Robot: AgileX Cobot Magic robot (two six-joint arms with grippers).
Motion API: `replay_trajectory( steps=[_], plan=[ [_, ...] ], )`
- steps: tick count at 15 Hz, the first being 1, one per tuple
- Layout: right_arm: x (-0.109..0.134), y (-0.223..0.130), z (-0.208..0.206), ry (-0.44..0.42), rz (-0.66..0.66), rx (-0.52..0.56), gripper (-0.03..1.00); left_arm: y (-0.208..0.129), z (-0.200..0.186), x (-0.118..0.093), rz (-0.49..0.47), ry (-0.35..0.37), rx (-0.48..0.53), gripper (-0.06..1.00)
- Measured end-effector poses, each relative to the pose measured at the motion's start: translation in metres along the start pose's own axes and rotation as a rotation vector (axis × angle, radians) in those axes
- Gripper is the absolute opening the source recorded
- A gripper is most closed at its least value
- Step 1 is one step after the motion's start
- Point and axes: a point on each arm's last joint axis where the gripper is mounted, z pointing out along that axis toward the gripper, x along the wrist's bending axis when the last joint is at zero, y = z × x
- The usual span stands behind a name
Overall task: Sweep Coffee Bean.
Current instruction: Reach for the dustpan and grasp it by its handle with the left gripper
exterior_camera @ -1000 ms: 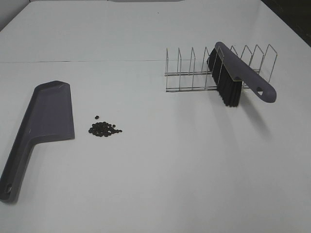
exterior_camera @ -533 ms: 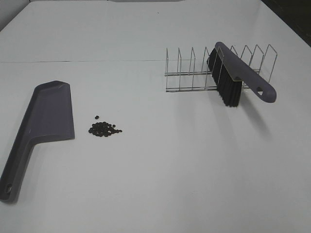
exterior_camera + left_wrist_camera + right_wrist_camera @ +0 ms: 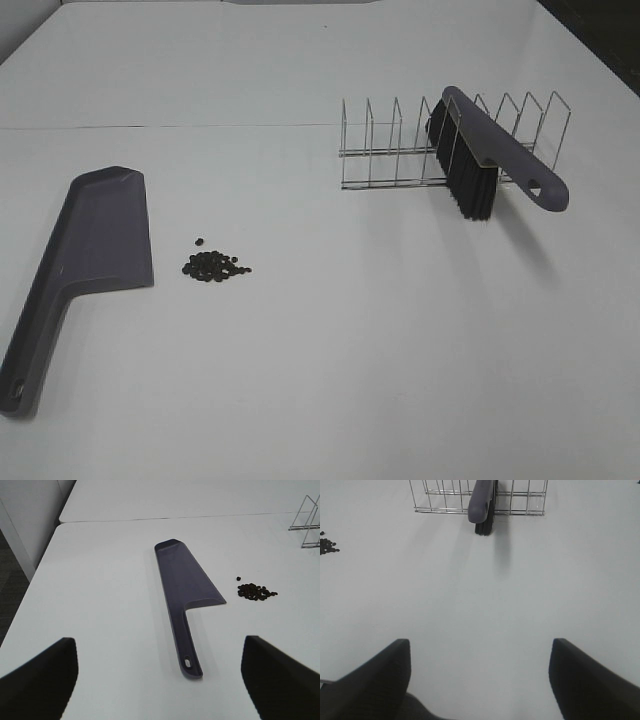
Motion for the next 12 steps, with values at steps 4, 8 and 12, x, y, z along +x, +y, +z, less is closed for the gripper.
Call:
replay_trajectory(
  steps=[4, 8, 12],
  plan=[
    [0.0, 0.0, 0.0, 0.0, 0.0, 0.0, 0.72, 0.0, 0.0, 0.0, 0.0, 0.0, 0.0, 0.81],
    [0.0, 0.0, 0.0, 0.0, 0.0, 0.0, 0.72, 0.0, 0.0, 0.0, 0.0, 0.0, 0.0, 0.81],
    [0.0, 0.0, 0.0, 0.0, 0.0, 0.0, 0.72, 0.0, 0.0, 0.0, 0.003, 0.0, 0.0, 0.81]
  ],
)
